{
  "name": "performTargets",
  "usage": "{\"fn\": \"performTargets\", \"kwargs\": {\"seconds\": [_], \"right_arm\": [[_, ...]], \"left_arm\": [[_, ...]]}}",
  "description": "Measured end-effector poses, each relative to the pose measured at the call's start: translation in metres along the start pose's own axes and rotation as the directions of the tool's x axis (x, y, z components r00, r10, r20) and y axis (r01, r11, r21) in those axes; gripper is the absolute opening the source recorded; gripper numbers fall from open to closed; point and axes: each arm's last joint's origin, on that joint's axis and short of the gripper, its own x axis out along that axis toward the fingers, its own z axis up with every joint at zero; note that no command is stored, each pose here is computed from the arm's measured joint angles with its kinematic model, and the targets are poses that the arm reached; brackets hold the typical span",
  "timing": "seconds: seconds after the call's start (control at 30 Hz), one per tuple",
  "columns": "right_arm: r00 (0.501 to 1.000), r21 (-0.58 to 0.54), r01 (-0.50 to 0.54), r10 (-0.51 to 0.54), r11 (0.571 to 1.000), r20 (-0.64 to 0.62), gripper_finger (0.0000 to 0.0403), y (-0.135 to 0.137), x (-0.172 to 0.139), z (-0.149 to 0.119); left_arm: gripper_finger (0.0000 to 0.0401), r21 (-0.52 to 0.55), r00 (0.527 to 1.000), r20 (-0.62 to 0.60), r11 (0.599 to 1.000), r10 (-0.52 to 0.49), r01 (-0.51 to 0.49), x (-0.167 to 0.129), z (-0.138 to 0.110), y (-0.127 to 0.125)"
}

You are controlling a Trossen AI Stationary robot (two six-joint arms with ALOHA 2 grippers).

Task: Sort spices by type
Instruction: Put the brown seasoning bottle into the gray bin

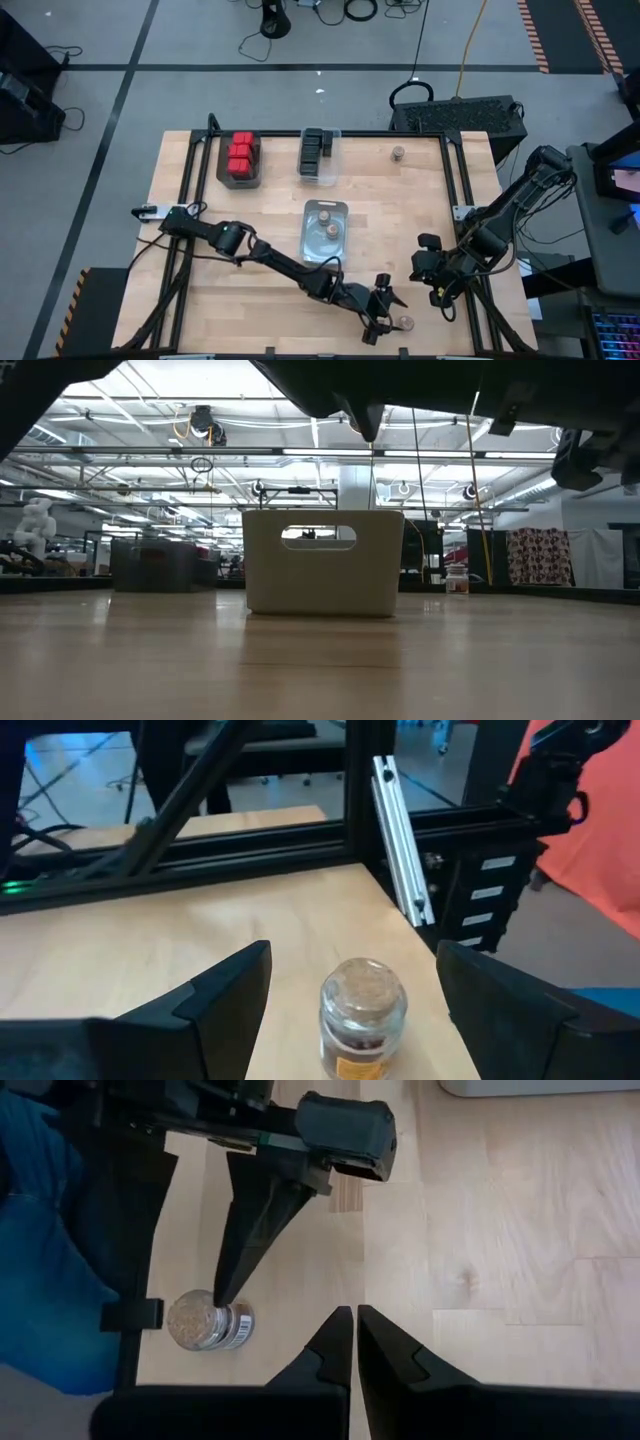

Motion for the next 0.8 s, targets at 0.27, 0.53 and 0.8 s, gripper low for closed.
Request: {"fn": "performTargets", "kwargs": {"seconds": [0.27,0.53,0.8], "right_arm": [[1.000,0.002,0.001,-0.001,1.000,0.000,0.0000,0.000,0.000,0.000],[1.000,0.018,-0.002,0.002,1.000,0.008,0.0000,0.000,0.000,0.001],[1.000,-0.002,-0.003,0.003,1.000,0.008,0.0000,0.000,0.000,0.001]], "left_arm": [[0.0290,0.056,0.997,-0.001,0.995,0.082,-0.082,-0.001,0.003,-0.022],[0.0290,0.073,0.996,-0.049,0.995,0.074,-0.071,0.025,0.000,-0.029],[0.0290,0.059,0.997,-0.023,0.995,0.077,-0.076,0.028,0.005,-0.024]]}}
